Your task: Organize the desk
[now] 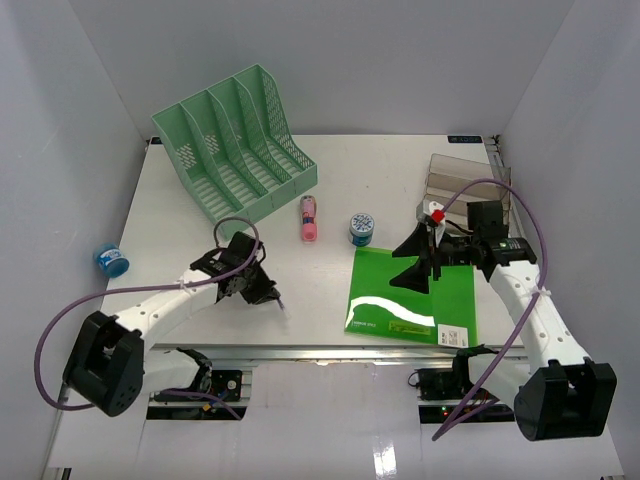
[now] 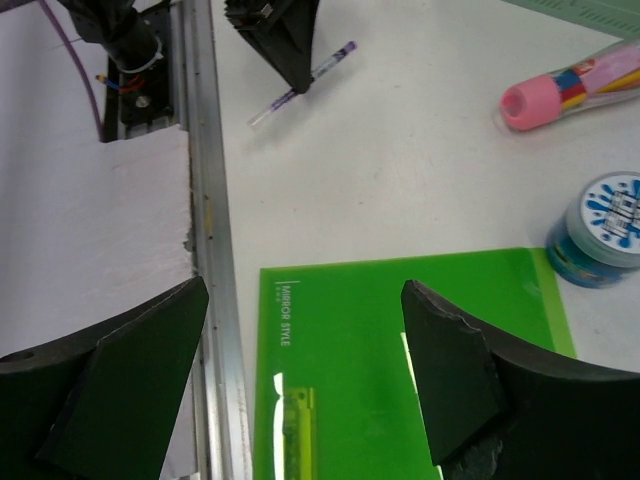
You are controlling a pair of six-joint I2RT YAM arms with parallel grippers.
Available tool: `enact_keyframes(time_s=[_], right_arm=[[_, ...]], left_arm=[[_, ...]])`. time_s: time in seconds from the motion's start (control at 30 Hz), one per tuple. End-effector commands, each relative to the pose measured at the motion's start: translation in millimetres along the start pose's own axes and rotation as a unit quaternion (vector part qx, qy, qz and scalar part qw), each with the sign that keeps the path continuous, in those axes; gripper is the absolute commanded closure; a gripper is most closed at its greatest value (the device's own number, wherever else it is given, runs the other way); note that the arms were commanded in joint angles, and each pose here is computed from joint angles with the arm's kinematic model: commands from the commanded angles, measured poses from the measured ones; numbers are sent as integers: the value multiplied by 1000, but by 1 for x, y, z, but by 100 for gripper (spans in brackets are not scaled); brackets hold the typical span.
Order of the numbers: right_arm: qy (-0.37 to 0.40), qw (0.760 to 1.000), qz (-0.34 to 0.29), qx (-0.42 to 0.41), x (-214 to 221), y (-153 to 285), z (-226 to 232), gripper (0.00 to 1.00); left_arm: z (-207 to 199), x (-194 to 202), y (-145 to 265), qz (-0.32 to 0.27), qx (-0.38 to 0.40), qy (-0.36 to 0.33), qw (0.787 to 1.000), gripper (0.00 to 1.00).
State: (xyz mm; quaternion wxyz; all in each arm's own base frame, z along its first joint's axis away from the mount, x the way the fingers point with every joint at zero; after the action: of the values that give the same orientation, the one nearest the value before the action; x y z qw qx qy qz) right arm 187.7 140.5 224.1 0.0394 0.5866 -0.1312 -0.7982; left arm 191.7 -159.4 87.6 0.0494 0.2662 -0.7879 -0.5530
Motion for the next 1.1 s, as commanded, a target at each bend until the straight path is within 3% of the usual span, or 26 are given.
enact_keyframes(time_s=[0.0, 0.1, 0.2, 0.4, 0.6, 0.93, 1.0, 1.07], right_arm=[[-94, 995, -3, -21, -19, -16, 4, 14], [-158, 987, -7, -14, -29, -29, -5, 13], [-272, 961, -18, 43, -35, -41, -20, 13], [-344, 937, -43, 55, -42, -53, -27, 14], [-343, 934, -67, 70, -43, -55, -35, 25], [-331, 938, -66, 79, -39, -57, -41, 75], [-325, 941, -66, 72, -39, -58, -40, 84], [-317, 944, -65, 66, -40, -58, -39, 88]], left_arm=[[-93, 2, 49, -36, 294, -158, 942, 100], [-123, 19, 66, -46, 396, -215, 892, 100], [-154, 28, 82, -70, 475, -257, 839, 100], [-201, 47, 89, -75, 543, -291, 784, 100], [-226, 49, 87, -78, 558, -296, 771, 100], [-236, 48, 86, -79, 572, -281, 766, 100], [-236, 49, 82, -74, 570, -279, 770, 92], [-237, 49, 76, -65, 561, -277, 777, 75]])
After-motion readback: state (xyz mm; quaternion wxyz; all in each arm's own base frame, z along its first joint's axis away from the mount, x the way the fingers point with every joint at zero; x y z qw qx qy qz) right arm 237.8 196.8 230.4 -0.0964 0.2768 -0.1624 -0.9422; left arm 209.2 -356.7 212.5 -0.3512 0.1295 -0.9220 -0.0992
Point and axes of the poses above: each gripper's point midway between its finger pads, its own y axis back along the fingers, its own z axis along the line the jaws close on, x = y × z, the point moved 4 cm from there along y, back along the fingers, and after that the axes turned 6 degrees about -y, right-handed, at the moved point
